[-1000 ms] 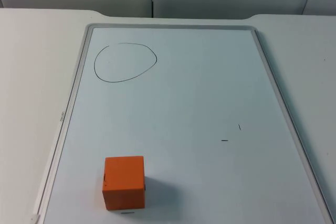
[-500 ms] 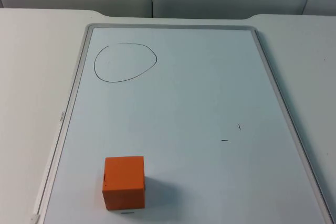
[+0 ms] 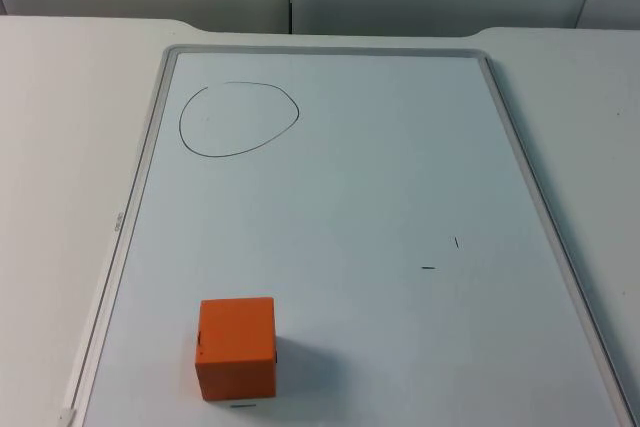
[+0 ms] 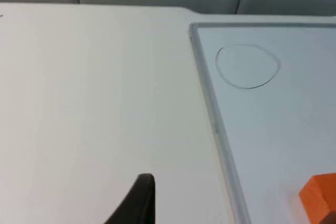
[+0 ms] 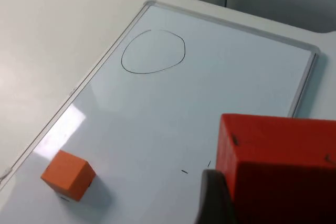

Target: Pick up one cube with the left hand and another cube with the right hand. First place the cube in the right hand at the target position, then stack the cube in the left hand on top.

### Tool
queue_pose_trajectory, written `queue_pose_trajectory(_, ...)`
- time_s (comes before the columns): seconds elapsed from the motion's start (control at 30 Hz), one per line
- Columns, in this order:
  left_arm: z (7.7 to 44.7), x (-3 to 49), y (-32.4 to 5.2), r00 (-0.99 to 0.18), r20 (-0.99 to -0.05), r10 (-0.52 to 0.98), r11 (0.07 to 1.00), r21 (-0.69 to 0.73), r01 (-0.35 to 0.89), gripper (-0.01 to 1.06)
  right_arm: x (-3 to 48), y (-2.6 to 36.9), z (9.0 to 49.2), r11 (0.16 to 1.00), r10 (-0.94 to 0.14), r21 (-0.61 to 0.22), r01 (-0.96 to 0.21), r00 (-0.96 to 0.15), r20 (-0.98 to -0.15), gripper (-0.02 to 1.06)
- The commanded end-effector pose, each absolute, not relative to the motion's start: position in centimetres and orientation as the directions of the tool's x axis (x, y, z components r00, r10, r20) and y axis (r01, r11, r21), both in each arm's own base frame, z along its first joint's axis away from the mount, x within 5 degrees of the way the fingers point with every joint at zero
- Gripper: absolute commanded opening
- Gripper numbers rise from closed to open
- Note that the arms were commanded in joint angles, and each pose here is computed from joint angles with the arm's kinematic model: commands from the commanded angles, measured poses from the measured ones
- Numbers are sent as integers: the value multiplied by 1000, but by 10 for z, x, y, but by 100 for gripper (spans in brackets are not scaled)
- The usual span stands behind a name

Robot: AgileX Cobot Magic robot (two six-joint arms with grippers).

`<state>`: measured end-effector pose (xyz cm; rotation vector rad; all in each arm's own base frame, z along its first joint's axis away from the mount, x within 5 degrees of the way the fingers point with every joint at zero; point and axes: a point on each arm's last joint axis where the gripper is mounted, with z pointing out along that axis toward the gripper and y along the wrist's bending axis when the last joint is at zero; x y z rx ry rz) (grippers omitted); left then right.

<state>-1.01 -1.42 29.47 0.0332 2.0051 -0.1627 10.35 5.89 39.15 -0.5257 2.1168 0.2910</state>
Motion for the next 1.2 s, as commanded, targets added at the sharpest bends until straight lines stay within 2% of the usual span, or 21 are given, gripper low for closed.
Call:
queue_pose_trajectory(0.0,310,-7,-19,-400,-914,-62,982,-128,138,99,104,60,395,877,-241,17,-481,-470,-849,0)
queue_pose_trajectory(0.23,353,33,-31,-396,-917,-50,945,-172,279,99,104,61,395,874,-248,7,-486,-458,-853,0)
queue_pose_trajectory(0.33,365,51,-33,-410,-908,-85,932,-218,289,99,104,61,395,874,-247,7,-487,-456,-855,0)
queue_pose_trajectory(0.47,375,90,-34,-461,-883,-81,920,-244,306,92,104,61,395,871,-257,-2,-491,-451,-855,0)
queue_pose_trajectory(0.6,362,137,-40,-590,-807,-38,885,-301,354,89,104,61,396,870,-260,-6,-494,-447,-856,0)
queue_pose_trajectory(0.63,362,137,-40,-590,-807,-38,885,-301,354,89,104,61,396,870,-260,-6,-494,-447,-856,0)
queue_pose_trajectory(0.8,327,187,-49,-730,-683,14,844,-383,375,89,104,61,396,869,-259,-8,-495,-441,-859,0)
queue_pose_trajectory(1.0,298,214,-67,-798,-599,65,828,-414,378,89,104,61,396,869,-259,-9,-496,-439,-860,0)
queue_pose_trajectory(1.17,264,235,-101,-845,-522,118,824,-424,377,89,105,61,396,868,-259,-9,-496,-437,-861,0)
